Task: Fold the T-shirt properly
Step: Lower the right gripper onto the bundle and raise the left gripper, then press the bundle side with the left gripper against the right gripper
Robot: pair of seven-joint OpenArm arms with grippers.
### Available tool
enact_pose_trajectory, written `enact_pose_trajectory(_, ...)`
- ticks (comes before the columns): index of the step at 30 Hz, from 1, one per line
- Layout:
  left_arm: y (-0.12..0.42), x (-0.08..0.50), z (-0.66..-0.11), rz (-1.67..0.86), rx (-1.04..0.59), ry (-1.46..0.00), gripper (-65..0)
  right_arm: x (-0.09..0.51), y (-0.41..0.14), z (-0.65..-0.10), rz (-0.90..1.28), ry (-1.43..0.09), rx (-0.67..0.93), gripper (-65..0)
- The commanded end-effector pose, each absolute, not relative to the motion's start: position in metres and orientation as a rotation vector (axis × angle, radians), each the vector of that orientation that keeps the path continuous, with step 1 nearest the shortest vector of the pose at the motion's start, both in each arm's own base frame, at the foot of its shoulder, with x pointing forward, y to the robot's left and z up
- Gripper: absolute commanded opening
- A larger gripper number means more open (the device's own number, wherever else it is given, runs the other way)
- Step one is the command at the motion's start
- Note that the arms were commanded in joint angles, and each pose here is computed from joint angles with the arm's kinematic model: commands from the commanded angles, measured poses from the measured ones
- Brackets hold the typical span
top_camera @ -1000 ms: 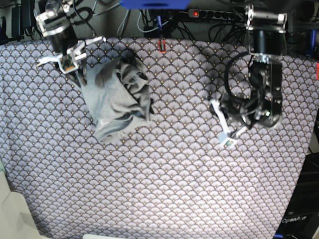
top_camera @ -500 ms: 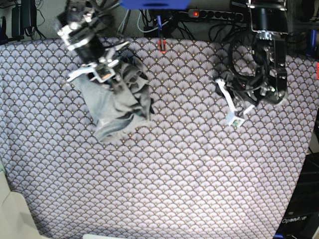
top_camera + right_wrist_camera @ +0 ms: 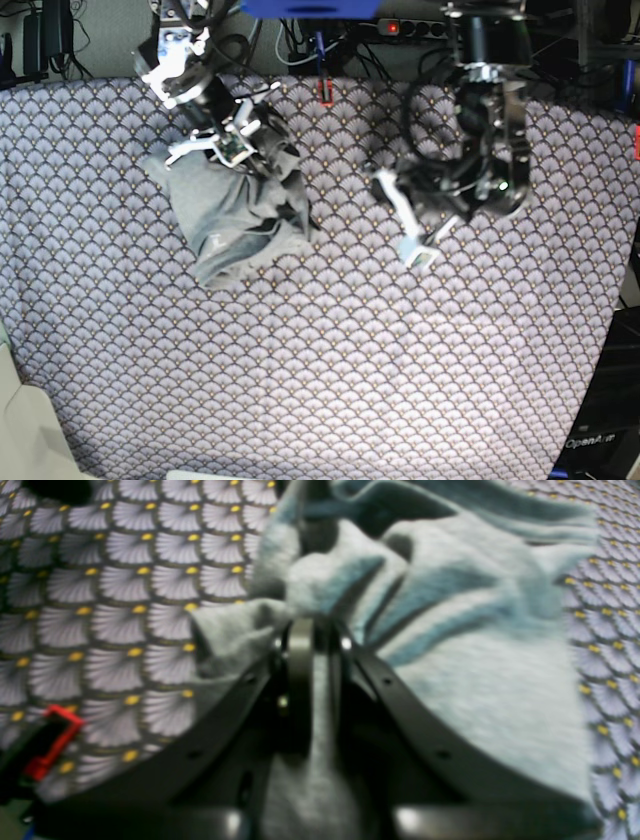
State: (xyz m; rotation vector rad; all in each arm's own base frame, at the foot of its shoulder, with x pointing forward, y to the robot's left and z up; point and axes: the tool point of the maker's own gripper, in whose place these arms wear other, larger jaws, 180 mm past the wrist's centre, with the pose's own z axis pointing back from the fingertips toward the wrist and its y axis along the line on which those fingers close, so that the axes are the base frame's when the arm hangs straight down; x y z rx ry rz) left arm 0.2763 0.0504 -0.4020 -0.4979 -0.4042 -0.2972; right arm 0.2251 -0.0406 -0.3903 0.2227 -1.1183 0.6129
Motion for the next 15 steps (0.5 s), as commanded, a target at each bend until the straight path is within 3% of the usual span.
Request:
enact_pose_trajectory(1, 0.036, 0.288, -0.388, -0.327, -0.527, -0.449, -65.0, 0.23, -0.039, -0.381, 0.606, -1.155, 0.227, -60.3)
enact_pose_trajectory(6, -0.009, 0.291, -0.374, -0.403, -0.586, -0.467, -65.0, 0.23, -0.04, -0.379, 0.608, -1.16, 0.223, -60.3)
enact_pose_trajectory(10, -0.015, 0.302, -0.376, -0.397, -0.51, -0.512, -65.0, 0.23, -0.04, -0.378, 0.608, -1.162, 0.22, -60.3)
enact_pose_trajectory(15, -0.021, 0.303, -0.404, -0.382, -0.475, -0.465, -65.0, 0.226, -0.04, -0.381, 0.606, -1.15, 0.223, -60.3)
